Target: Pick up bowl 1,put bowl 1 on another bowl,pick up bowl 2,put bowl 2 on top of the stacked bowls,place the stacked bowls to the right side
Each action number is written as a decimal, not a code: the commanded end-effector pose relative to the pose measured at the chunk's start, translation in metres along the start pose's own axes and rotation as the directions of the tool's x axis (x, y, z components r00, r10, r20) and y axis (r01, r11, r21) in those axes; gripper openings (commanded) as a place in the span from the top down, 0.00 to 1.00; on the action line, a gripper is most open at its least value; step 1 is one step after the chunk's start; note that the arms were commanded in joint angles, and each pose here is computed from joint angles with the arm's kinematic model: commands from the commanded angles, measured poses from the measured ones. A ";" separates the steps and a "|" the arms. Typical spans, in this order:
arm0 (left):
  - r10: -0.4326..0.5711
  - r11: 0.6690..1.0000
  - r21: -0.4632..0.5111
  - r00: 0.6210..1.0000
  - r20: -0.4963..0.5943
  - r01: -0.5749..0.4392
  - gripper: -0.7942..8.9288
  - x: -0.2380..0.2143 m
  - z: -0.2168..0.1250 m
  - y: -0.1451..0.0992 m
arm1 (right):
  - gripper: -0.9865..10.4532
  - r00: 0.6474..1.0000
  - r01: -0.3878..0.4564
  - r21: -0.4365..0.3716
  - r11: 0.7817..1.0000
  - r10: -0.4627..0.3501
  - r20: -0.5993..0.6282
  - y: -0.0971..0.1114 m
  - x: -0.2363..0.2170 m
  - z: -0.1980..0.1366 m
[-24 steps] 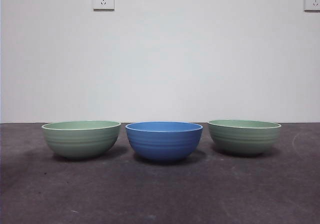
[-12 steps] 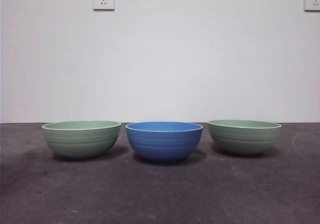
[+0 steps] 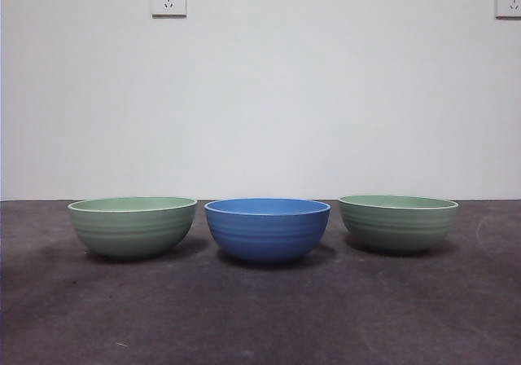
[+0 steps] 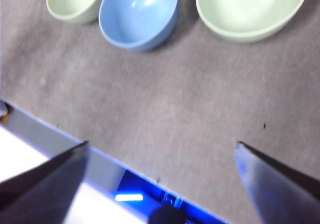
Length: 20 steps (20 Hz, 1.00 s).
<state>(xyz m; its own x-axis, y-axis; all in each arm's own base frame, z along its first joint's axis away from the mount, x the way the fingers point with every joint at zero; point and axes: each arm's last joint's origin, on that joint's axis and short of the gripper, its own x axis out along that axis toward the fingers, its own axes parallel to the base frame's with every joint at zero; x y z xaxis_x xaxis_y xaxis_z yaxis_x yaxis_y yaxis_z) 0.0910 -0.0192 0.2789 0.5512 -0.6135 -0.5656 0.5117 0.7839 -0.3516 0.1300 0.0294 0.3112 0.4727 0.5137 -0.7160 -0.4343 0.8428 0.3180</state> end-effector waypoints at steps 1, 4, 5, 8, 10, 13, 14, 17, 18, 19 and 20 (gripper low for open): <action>-0.009 1.000 0.002 1.000 0.007 0.009 0.28 -0.001 0.001 -0.001 | 0.42 1.000 0.004 0.043 0.999 -0.005 0.030 -0.003 0.005 0.008; -0.009 1.000 0.002 1.000 0.006 0.009 0.28 0.000 0.001 -0.001 | 0.42 0.998 0.034 0.070 0.997 -0.037 0.049 -0.010 0.015 0.019; -0.010 1.000 0.002 1.000 0.007 0.010 0.28 -0.001 0.001 -0.001 | 0.42 0.997 0.055 0.083 0.995 -0.059 0.048 -0.013 0.020 0.023; -0.010 1.000 0.002 1.000 0.006 0.010 0.28 0.000 0.001 -0.001 | 0.42 0.993 0.102 0.108 0.989 -0.107 0.041 -0.023 0.036 0.034; -0.010 1.000 0.002 1.000 0.006 0.010 0.28 0.000 0.001 -0.001 | 0.42 0.990 0.129 0.122 0.984 -0.134 0.032 -0.031 0.049 0.042; -0.010 1.000 0.002 1.000 0.006 0.010 0.28 0.000 0.001 -0.001 | 0.42 0.986 0.161 0.139 0.977 -0.164 0.015 -0.044 0.070 0.051; -0.009 1.000 0.002 1.000 0.006 0.009 0.28 0.000 0.001 -0.001 | 0.42 0.986 0.161 0.145 0.976 -0.164 0.009 -0.048 0.078 0.054; -0.010 1.000 0.001 1.000 0.006 0.010 0.28 0.000 0.001 -0.001 | 0.42 0.982 0.188 0.163 0.968 -0.190 -0.009 -0.061 0.101 0.062; -0.009 1.000 0.001 1.000 0.005 0.009 0.28 0.000 0.001 -0.001 | 0.42 0.980 0.199 0.164 0.966 -0.199 -0.013 -0.065 0.108 0.063; -0.009 1.000 0.000 1.000 0.003 0.009 0.28 0.000 0.001 -0.001 | 0.42 0.977 0.212 0.166 0.963 -0.211 -0.019 -0.069 0.115 0.064; -0.010 1.000 -0.003 1.000 0.000 0.010 0.28 0.000 0.000 -0.001 | 0.42 0.977 0.214 0.167 0.962 -0.213 -0.025 -0.073 0.124 0.066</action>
<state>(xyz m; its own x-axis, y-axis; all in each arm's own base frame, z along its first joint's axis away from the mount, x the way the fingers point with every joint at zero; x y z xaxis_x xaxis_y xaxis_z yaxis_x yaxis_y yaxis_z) 0.0909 -0.0192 0.2788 0.5502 -0.6139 -0.5660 0.5108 0.7837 -0.3536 0.2661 0.0407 0.2441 0.5382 0.3235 -0.7783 -0.2009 0.9460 0.2543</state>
